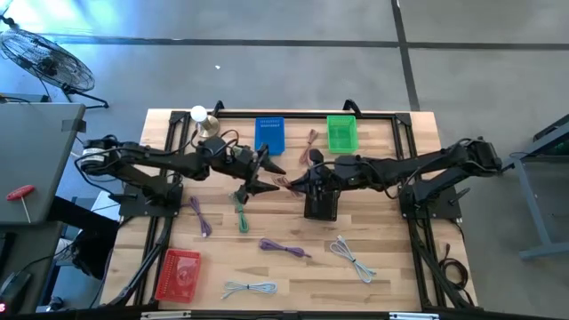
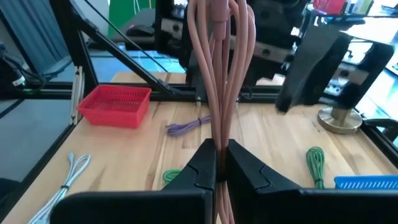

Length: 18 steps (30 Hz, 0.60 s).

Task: Pick & Place USB Port
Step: Put the right pink charger cable into the red bin

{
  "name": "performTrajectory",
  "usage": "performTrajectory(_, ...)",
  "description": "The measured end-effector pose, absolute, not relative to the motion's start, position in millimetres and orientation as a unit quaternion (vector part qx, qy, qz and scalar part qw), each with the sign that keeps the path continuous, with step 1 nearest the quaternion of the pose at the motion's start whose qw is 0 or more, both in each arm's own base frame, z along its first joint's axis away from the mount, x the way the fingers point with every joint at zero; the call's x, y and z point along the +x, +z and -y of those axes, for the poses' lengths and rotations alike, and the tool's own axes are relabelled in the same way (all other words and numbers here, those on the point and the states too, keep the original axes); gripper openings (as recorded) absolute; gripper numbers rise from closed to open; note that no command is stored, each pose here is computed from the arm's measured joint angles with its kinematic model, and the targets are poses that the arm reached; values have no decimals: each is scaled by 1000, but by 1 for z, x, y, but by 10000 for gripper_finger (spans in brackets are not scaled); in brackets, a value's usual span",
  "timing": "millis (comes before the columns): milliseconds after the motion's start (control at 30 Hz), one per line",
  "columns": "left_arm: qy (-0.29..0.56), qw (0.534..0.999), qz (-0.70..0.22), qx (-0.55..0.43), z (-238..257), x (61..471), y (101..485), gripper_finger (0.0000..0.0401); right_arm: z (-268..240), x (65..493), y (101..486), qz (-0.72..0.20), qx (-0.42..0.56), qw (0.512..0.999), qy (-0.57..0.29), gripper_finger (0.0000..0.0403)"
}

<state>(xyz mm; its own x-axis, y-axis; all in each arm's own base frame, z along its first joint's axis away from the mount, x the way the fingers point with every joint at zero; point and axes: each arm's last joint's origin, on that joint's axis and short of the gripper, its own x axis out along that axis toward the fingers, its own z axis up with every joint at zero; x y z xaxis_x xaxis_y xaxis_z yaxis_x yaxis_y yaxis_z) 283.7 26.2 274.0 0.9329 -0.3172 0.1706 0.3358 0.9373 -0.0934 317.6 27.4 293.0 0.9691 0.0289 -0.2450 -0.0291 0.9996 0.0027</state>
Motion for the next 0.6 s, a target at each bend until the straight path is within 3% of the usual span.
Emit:
performTrajectory(367,-138,986,75,-58,-29,292,276,218,-27,317,291,-134,-3,991,5,8)
performTrajectory(500,-134,987,76,-33,-29,292,275,152,-26,317,291,-136,-5,991,-13,22)
performTrajectory(600,-134,988,75,-27,-29,292,275,68,-25,317,291,-135,-7,990,-26,44)
